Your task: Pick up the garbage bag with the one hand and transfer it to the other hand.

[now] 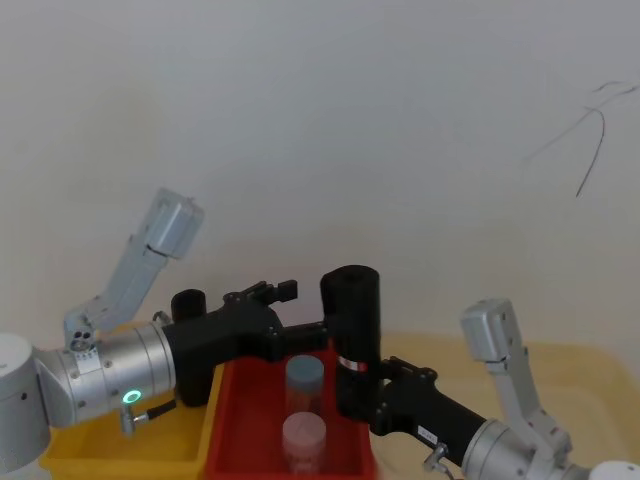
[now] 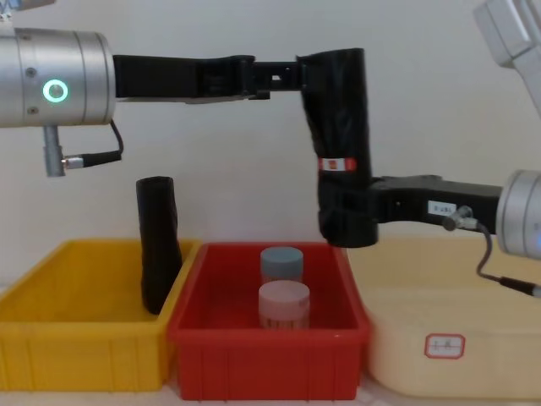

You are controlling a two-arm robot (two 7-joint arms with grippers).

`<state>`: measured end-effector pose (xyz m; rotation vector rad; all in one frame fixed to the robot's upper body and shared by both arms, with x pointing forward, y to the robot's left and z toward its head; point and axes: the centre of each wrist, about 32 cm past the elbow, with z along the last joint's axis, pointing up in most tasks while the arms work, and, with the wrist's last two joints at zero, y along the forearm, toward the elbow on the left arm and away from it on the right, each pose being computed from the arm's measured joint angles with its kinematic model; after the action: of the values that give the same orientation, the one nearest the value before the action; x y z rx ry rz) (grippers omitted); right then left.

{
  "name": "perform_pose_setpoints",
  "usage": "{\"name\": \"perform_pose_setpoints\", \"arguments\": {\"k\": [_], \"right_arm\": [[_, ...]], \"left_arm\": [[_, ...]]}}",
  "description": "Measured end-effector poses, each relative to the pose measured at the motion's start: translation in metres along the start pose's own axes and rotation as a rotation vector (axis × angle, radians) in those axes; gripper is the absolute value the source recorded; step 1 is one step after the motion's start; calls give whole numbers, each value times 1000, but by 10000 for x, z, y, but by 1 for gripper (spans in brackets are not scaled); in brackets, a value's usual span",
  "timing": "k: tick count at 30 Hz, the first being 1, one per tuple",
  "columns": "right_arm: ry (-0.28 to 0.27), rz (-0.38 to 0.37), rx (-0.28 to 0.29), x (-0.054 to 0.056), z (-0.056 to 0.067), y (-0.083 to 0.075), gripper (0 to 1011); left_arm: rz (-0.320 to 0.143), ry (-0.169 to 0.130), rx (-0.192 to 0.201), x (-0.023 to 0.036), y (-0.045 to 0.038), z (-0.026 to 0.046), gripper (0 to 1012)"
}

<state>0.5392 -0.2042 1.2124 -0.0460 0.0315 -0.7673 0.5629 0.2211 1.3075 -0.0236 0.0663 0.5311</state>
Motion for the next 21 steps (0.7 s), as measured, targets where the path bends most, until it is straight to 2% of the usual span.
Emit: {"name": "perform_pose_setpoints", "arguments": {"k": [11, 21], "right_arm": [[21, -127, -19, 125, -34, -114, 457], [31, -269, -51, 256, -75, -292, 457]], "left_arm": [[47, 12, -18, 74, 113, 13, 1001], [124, 15, -30, 151, 219, -6, 1001]]}}
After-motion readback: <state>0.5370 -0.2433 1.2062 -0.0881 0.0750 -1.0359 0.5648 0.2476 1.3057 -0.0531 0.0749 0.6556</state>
